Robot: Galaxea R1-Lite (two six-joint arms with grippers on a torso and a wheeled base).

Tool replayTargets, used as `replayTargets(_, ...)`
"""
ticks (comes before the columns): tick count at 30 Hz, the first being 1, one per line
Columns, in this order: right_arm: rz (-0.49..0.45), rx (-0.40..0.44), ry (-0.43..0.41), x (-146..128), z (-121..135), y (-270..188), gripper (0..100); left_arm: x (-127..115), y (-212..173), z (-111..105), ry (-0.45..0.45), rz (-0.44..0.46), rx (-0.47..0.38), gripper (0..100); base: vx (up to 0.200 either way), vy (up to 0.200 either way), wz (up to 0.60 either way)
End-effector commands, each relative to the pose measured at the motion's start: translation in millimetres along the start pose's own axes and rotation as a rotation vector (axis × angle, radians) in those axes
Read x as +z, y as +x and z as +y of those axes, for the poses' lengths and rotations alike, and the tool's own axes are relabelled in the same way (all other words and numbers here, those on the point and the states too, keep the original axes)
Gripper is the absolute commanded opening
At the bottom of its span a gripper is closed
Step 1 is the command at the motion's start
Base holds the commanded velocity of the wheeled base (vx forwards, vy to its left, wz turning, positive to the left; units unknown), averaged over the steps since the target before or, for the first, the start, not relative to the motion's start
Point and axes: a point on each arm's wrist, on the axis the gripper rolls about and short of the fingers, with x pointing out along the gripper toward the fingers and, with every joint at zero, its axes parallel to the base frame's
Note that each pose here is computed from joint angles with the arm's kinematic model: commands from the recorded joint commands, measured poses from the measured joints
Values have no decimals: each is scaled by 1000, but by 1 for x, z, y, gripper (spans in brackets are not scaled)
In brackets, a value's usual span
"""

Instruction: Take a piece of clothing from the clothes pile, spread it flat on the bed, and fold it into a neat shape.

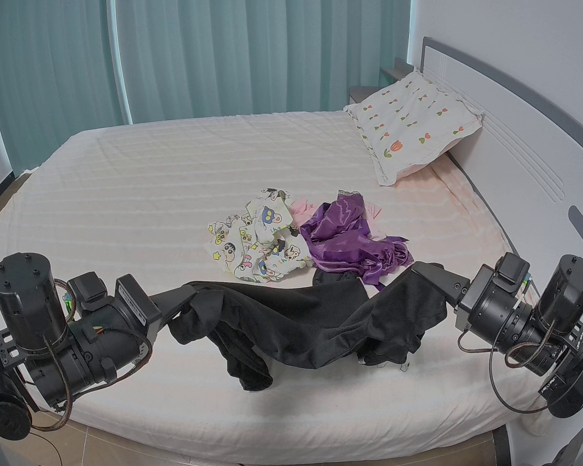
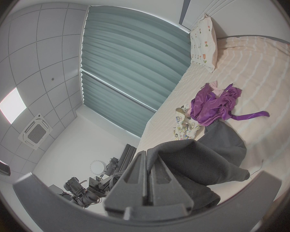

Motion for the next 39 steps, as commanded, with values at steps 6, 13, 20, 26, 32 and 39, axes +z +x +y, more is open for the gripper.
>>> replayTargets(6,-10,21,-6,2,3,-1,0,0,0,1,1,-1,3,0,0,200,0)
replayTargets(13,-7,25,-5,1,4,-1,0,0,0,0,3,-2,0,0,0,200,0)
replayTargets(20,-8,28,-6,1,5,0,0,0,0,1,4,-1,5,0,0,200,0)
replayTargets(26,-5,30,-5,0,6,0,0,0,0,1,6,-1,5,0,0,200,0)
replayTargets(32,-11,44,-9,2,9,-2,0,0,0,0,7,-5,2,0,0,200,0)
replayTargets(39,-2,54,-10,-1,12,-3,0,0,0,0,9,-6,2,0,0,200,0)
